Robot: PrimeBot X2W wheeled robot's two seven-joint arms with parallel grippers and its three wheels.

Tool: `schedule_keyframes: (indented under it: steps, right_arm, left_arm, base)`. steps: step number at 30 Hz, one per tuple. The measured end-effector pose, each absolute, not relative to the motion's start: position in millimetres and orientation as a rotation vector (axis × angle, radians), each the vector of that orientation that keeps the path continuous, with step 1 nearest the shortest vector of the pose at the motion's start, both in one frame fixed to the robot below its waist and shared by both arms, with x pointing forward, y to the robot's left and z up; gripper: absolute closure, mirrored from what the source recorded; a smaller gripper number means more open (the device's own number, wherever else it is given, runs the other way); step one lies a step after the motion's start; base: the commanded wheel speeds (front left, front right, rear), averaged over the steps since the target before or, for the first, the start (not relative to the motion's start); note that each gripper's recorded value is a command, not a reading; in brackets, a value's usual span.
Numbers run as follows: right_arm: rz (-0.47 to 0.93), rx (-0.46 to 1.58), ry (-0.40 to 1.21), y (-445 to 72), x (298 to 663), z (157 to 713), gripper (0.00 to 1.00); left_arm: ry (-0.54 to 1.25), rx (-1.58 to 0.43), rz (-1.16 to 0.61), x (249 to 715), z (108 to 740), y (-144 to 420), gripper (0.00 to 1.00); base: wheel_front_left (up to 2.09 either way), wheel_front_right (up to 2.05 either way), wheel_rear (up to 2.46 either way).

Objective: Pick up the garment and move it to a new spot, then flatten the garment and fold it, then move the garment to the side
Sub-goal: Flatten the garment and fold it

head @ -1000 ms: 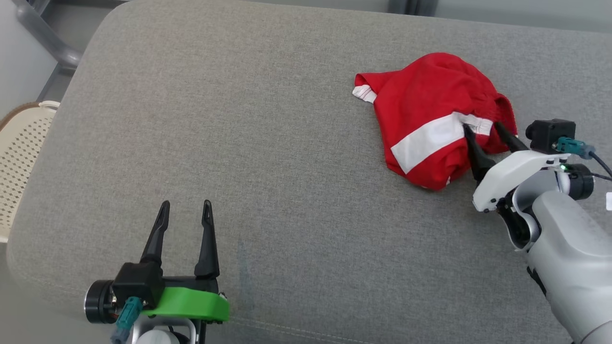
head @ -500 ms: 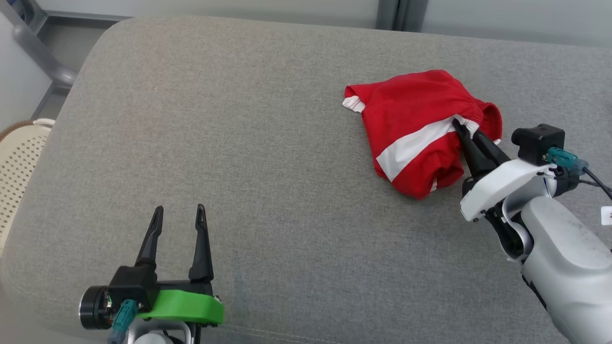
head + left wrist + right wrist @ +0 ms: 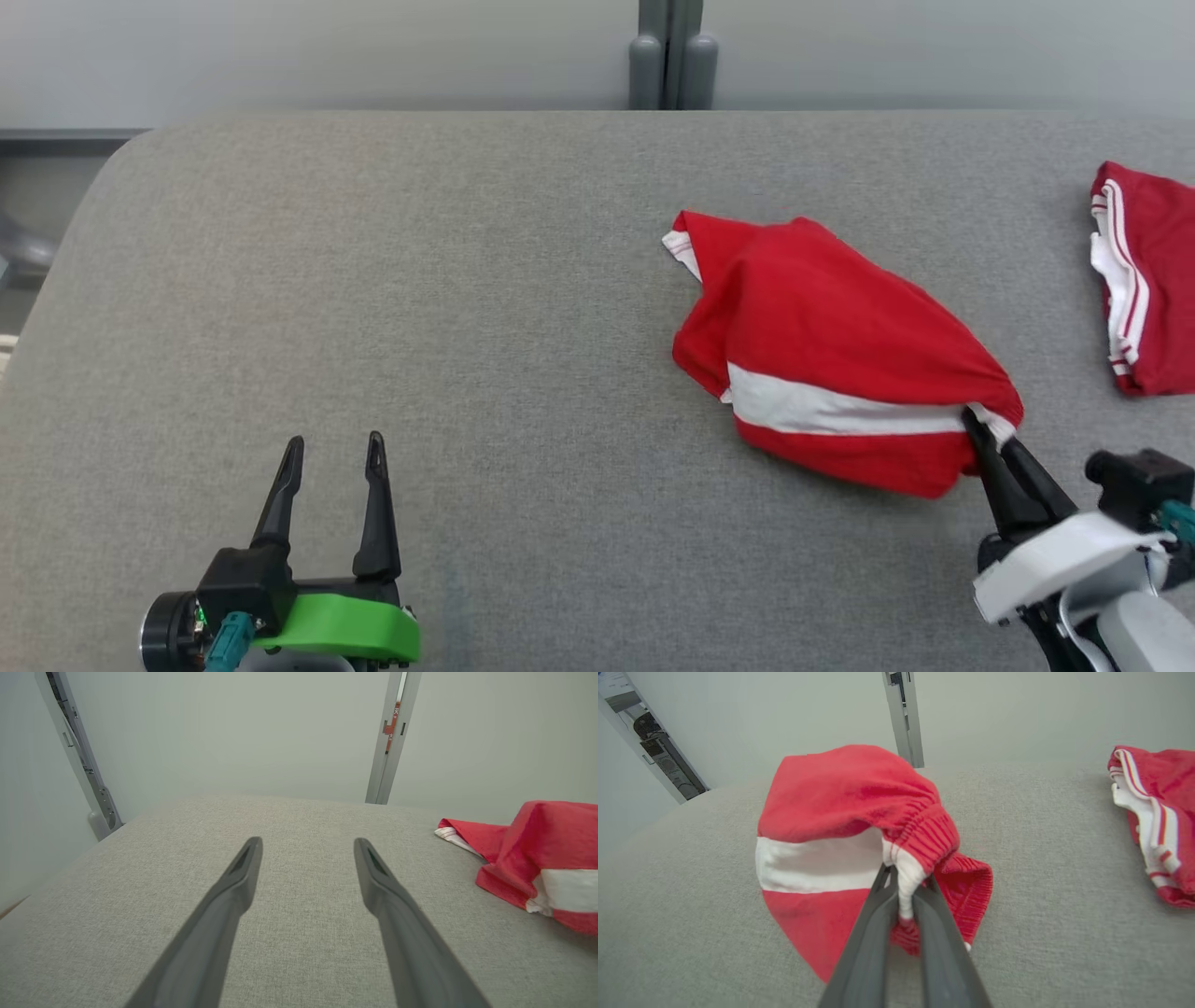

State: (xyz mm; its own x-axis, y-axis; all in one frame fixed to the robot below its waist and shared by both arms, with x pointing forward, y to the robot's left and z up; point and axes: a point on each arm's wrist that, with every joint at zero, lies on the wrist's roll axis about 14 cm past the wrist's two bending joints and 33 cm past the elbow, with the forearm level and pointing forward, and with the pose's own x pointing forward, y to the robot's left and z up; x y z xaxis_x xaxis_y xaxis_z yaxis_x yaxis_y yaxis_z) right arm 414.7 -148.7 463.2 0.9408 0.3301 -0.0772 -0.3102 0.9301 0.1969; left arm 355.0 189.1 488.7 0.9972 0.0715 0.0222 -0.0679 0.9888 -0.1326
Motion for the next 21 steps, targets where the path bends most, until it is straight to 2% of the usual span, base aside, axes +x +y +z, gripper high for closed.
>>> schedule_keyframes:
  steps: [7,8,9,21]
  right_arm:
    - [0.161,0.218,0.176,-197,367,438,1.0]
    - [0.145,0.224,0.18,-201,363,437,0.57]
    - [0.133,0.23,0.173,-203,361,438,0.0]
    - [0.122,0.167,-0.09,-204,375,515,0.0]
  left_arm:
    - [-0.039,-0.139,0.014,361,493,173,0.0]
    - [-0.039,-0.14,0.007,362,493,171,0.0]
    - [-0.04,-0.141,0.003,362,493,169,0.0]
    - [-0.05,-0.144,-0.019,363,497,164,0.0]
  base:
    - [0.0,0.0,0.0]
    - [0.0,0.0,0.0]
    - [0.0,0.0,0.0]
    - [0.0,0.0,0.0]
